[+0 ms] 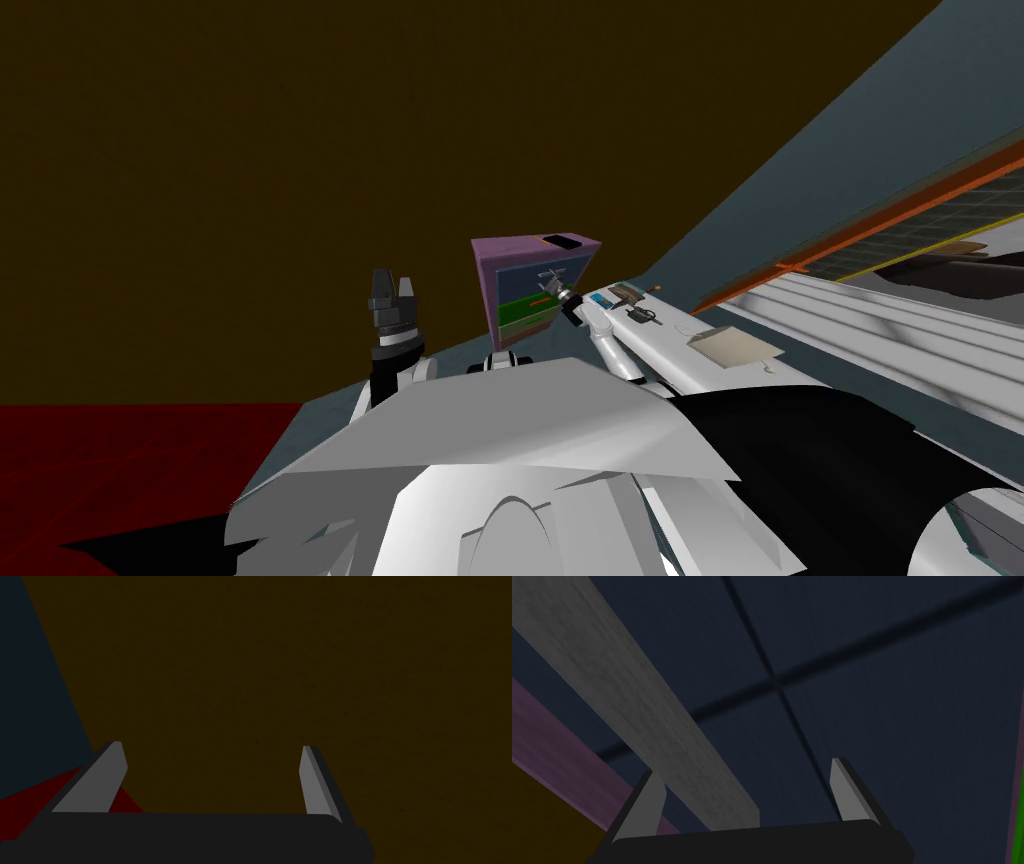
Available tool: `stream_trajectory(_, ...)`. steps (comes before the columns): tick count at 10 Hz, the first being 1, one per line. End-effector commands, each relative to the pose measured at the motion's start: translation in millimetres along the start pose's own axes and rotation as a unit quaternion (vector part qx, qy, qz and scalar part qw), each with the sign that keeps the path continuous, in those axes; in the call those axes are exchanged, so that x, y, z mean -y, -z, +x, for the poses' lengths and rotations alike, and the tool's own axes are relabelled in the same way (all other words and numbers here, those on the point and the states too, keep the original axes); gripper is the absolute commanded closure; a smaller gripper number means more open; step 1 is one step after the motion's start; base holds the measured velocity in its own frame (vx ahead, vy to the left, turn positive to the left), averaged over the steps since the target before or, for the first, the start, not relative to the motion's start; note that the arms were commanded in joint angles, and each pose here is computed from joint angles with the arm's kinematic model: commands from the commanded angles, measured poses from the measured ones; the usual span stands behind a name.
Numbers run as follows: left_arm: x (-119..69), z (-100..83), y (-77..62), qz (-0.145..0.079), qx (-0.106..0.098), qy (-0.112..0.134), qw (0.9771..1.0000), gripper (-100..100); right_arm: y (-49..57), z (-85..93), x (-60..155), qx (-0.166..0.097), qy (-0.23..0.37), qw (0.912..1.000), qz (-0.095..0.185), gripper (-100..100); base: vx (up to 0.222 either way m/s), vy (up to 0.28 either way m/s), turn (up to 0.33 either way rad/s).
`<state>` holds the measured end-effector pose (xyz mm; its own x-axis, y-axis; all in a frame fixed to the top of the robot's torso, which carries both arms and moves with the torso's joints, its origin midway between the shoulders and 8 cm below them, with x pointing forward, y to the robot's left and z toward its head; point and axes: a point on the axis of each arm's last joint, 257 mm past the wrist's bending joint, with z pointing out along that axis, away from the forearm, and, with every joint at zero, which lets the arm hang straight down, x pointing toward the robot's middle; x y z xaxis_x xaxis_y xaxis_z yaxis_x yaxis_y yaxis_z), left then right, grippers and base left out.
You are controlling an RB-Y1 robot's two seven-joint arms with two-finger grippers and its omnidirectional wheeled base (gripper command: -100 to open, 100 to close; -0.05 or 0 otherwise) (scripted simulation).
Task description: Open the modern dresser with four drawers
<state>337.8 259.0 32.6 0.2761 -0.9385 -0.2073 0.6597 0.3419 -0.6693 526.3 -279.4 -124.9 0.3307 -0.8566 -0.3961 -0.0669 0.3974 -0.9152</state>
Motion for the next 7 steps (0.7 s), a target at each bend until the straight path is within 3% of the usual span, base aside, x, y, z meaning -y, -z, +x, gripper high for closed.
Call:
stream_trajectory(1,0.0,0.0,0.0,0.000,0.000,0.000,1.0000,0,-5.5,13.9,-12,-0.016,-0.007,0.9998,-0.006,-100,0.013,0.011,-0.021)
stream_trajectory(2,0.0,0.0,0.0,0.000,0.000,0.000,1.0000,0,-19.7,16.1,-11,-0.020,-0.028,0.9994,-0.005,-100,-0.136,-0.099,0.277)
stream_trajectory(4,0.0,0.0,-0.1,0.000,0.000,0.000,1.0000,0,-35.8,21.2,-18,-0.034,-0.029,0.9990,-0.005,-100,-0.138,-0.134,0.267)
stream_trajectory(6,0.0,0.0,0.0,0.000,0.000,0.000,1.0000,0,-34.5,28.2,-29,-0.042,-0.031,0.9985,-0.014,-100,0.007,0.002,-0.043)
stream_trajectory(7,0.0,0.0,0.0,0.000,0.000,0.000,1.0000,0,-51.7,26.7,-21,-0.047,-0.046,0.9978,-0.005,-100,-0.143,-0.103,0.256)
